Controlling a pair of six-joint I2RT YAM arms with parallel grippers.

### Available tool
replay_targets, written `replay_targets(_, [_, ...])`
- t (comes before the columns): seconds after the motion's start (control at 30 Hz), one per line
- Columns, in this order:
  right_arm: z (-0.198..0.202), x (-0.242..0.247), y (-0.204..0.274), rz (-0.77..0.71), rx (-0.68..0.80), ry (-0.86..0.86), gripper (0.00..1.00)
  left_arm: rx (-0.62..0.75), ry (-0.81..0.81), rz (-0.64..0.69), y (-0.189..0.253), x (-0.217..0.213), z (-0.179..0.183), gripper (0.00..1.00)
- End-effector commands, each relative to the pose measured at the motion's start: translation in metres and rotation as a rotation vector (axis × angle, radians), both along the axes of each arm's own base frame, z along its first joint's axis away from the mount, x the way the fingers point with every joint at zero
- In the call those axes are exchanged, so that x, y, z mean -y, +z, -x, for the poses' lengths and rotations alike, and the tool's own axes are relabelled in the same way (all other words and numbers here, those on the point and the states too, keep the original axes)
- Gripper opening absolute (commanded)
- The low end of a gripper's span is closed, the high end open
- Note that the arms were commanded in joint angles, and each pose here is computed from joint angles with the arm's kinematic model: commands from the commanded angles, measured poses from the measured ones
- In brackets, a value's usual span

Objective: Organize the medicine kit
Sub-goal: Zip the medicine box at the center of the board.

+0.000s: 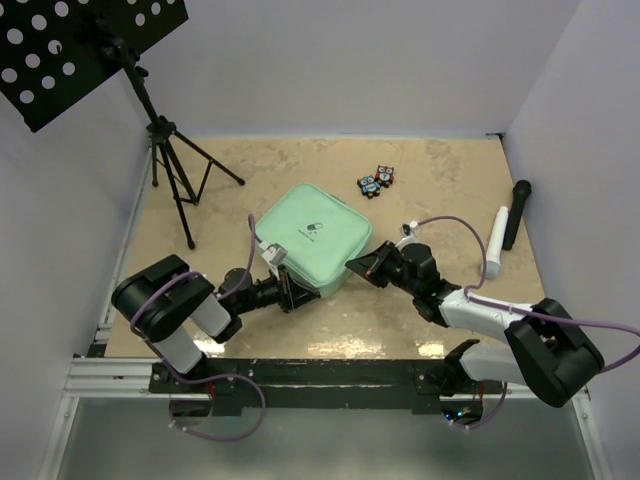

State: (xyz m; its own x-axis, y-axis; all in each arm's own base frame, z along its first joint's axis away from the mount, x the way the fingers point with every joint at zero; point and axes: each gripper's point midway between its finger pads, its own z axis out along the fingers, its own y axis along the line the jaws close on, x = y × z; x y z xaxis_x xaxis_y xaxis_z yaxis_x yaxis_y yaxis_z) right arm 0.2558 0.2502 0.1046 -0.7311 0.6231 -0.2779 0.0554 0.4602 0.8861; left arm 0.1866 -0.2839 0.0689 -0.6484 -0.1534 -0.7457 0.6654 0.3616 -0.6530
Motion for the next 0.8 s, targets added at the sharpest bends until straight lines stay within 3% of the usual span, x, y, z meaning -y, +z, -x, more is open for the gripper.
replay_targets(0.0, [-0.002,-0.004,0.021,0.015,0.093,0.033,0.01,0.409,-0.100,0.297,0.100,0.009,0.019,0.00])
replay_targets(0.23, [-0.003,0.023,0.055,0.173,0.237,-0.006,0.45,0.395,-0.055,0.277,0.094,0.001,0.017,0.00])
replay_targets(0.4, [-0.018,0.046,0.099,0.266,0.375,-0.107,0.57,0.366,-0.023,0.257,0.086,-0.006,0.018,0.00])
replay_targets(0.53, [-0.062,0.060,0.106,0.486,0.418,-0.217,0.59,0.364,0.028,0.252,0.086,-0.015,0.016,0.00])
replay_targets(0.63, [-0.094,0.052,0.102,0.633,0.435,-0.195,0.63,0.327,0.071,0.225,0.076,-0.029,0.021,0.00])
replay_targets(0.77, [-0.120,0.036,0.102,0.705,0.468,-0.125,0.81,0.312,0.141,0.198,0.070,-0.045,0.020,0.00])
